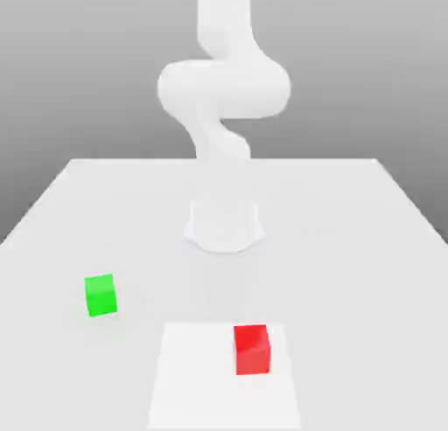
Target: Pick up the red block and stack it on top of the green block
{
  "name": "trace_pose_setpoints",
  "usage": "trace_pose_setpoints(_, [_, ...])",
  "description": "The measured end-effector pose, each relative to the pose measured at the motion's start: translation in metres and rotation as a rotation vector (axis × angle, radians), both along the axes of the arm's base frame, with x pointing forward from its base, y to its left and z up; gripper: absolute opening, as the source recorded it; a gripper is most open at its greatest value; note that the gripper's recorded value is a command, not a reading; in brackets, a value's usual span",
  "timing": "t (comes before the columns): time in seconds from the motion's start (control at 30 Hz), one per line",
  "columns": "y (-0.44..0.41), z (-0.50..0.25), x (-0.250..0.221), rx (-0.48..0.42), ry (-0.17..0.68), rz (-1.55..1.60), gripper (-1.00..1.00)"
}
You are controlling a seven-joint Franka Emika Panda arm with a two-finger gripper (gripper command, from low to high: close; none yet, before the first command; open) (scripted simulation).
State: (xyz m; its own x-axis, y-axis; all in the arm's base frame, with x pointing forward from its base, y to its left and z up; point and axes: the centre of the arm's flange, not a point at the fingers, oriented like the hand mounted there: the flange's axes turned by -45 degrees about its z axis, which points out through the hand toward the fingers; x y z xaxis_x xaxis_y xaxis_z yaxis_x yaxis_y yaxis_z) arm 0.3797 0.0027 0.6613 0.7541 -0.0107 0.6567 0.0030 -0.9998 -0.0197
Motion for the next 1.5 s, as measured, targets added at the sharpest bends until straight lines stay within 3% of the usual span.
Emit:
trace_pose_setpoints(0.13, [0.008,-0.098,0.045,0.011,0.154,0.023,0.00])
trace_pose_setpoints(0.3, [0.021,-0.217,0.066,0.010,0.333,0.045,0.00])
trace_pose_setpoints(0.63, [0.038,-0.435,0.016,-0.040,0.684,0.075,0.00])
trace_pose_setpoints(0.83, [0.038,-0.502,0.008,-0.047,0.715,0.076,0.00])
trace_pose_setpoints(0.87, [0.038,-0.512,0.007,-0.047,0.715,0.076,-1.00])
trace_pose_setpoints(1.1, [0.038,-0.514,0.007,-0.047,0.715,0.075,-1.00])
trace_pose_setpoints(1.3, [0.038,-0.461,0.007,-0.048,0.715,0.076,-1.00])
trace_pose_setpoints(1.5, [-0.090,-0.430,-0.023,-0.045,0.716,0.001,-1.00])
